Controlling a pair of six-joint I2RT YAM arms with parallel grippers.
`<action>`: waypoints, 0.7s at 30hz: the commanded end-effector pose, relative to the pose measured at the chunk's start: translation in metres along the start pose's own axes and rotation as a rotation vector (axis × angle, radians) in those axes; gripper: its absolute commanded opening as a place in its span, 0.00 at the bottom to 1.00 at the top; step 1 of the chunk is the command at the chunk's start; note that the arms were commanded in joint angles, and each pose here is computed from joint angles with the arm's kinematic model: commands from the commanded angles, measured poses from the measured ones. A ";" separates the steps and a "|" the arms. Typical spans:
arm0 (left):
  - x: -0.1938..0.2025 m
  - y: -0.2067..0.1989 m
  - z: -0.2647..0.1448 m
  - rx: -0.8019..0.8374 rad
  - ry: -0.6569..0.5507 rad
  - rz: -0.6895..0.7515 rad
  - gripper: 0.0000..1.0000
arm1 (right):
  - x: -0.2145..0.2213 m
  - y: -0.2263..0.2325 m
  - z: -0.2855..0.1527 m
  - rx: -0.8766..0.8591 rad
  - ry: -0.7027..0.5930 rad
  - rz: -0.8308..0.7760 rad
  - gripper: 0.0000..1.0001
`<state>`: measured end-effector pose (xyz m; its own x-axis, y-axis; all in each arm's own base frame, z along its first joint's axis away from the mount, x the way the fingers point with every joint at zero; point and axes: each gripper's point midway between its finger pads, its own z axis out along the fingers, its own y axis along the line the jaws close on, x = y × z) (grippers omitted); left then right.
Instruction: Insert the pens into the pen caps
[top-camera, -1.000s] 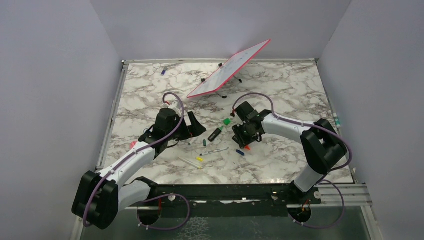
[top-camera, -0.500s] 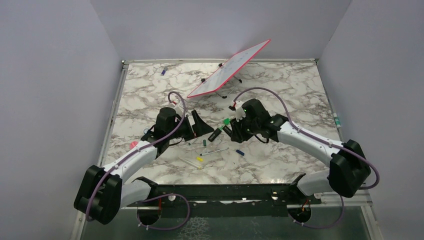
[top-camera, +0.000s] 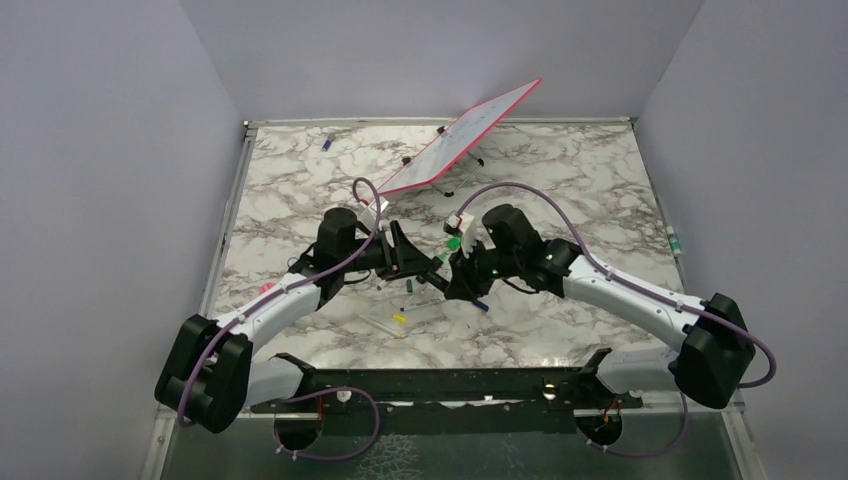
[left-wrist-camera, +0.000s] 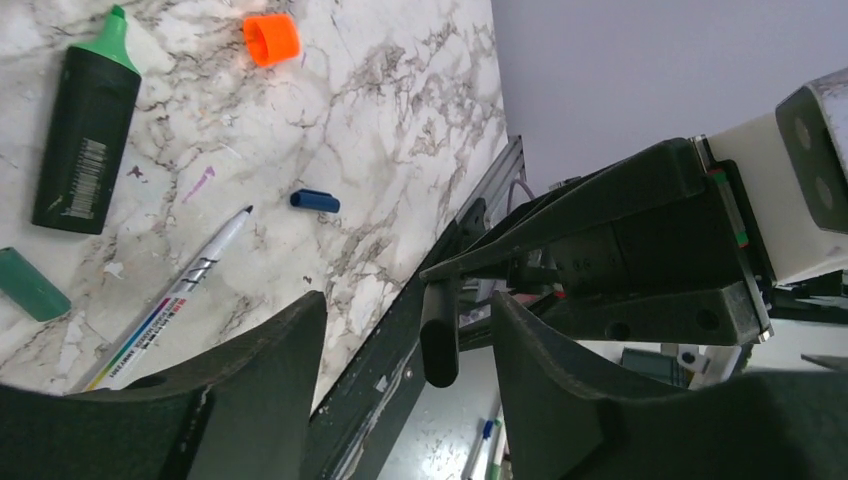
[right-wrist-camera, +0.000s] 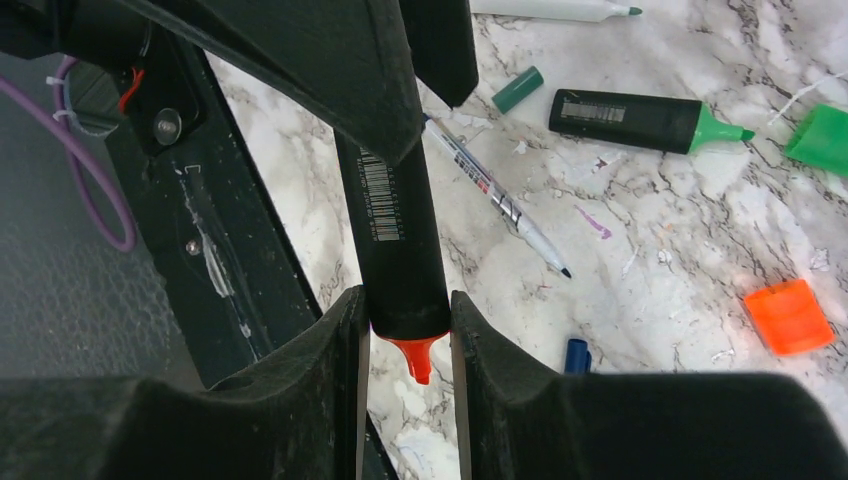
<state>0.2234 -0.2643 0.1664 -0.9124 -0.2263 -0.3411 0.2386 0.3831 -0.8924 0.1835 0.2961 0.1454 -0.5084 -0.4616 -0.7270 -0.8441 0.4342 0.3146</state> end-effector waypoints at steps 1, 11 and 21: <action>0.009 -0.023 0.001 0.095 0.078 0.037 0.58 | -0.007 0.009 0.001 -0.038 -0.017 -0.048 0.34; 0.028 -0.024 0.003 0.118 0.141 0.045 0.21 | -0.012 0.008 0.000 -0.024 -0.045 -0.054 0.32; 0.018 -0.044 -0.003 0.165 0.084 0.148 0.00 | -0.030 0.022 -0.011 -0.056 -0.088 0.013 0.57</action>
<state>0.1972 -0.2797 0.1711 -0.9367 -0.1100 -0.3324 0.2850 0.3122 -0.9063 0.1766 0.3007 0.1497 -0.4941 -0.4627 -0.7360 -0.8575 0.3986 0.3251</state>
